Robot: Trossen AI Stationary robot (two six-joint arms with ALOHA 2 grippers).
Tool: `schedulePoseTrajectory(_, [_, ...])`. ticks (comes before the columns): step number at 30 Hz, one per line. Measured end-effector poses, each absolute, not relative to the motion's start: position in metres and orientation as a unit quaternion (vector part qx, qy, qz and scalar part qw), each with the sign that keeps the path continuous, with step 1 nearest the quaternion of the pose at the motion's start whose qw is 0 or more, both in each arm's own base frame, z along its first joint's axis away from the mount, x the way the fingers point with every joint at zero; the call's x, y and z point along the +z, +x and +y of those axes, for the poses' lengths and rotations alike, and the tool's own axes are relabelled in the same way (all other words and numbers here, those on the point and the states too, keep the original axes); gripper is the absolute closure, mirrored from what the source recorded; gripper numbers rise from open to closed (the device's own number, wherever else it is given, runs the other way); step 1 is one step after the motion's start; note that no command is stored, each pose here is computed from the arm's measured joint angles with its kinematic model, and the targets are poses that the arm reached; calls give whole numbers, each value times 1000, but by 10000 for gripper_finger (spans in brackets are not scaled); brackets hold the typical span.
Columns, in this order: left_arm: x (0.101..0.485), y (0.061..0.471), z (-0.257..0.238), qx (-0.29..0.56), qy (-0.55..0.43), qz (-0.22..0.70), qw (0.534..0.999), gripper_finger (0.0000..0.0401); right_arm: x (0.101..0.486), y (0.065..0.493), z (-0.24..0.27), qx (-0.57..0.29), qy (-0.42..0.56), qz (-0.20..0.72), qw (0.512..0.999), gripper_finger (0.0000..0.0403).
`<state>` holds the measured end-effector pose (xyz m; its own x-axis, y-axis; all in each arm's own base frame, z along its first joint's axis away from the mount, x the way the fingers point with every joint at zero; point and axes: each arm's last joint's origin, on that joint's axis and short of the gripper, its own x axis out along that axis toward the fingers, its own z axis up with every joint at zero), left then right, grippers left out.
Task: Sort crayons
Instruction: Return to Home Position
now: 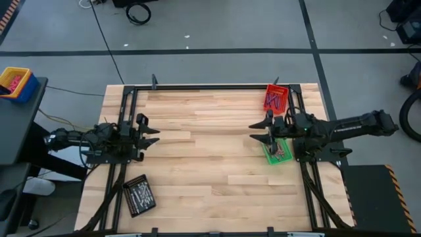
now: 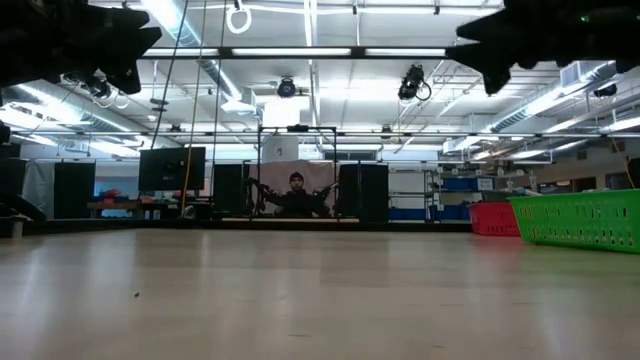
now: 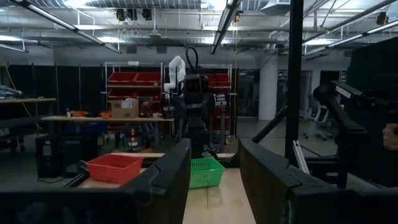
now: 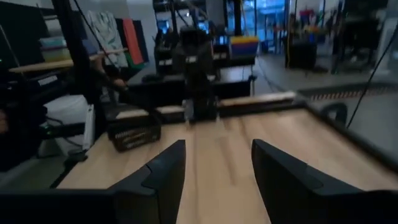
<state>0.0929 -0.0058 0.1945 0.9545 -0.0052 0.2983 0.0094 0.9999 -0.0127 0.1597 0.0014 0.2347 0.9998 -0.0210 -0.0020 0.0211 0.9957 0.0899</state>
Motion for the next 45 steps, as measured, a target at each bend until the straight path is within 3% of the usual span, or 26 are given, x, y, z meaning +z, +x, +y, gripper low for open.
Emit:
schedulePoseTrajectory(6, [195, 93, -6, -4, -7, -151, 988, 257, 225, 147, 0, -2, 58, 52, 997, 232])
schedulePoseTrajectory(10, [194, 93, -6, -4, -7, -150, 989, 257, 217, 145, -10, -13, 76, 91, 993, 309])
schedulePoseTrajectory(14, [194, 93, -6, -4, -7, -150, 989, 257, 223, 141, -13, 0, 47, 66, 997, 391])
schedulePoseTrajectory(20, [194, 93, -6, -4, -7, -150, 989, 257, 229, 129, -11, -2, 34, 5, 999, 390])
schedulePoseTrajectory(28, [194, 93, -6, -3, -7, -150, 989, 257, 183, 115, -11, -6, 60, -75, 995, 395])
schedulePoseTrajectory(34, [194, 93, -6, -3, -7, -150, 989, 257, 171, 111, -16, -32, 88, -21, 995, 399])
schedulePoseTrajectory(40, [194, 93, -6, -3, -7, -150, 989, 257, 174, 104, -12, 26, 115, -34, 993, 400])
schedulePoseTrajectory(45, [194, 93, -6, -3, -7, -150, 989, 257, 172, 99, -10, -19, 77, -32, 996, 401])
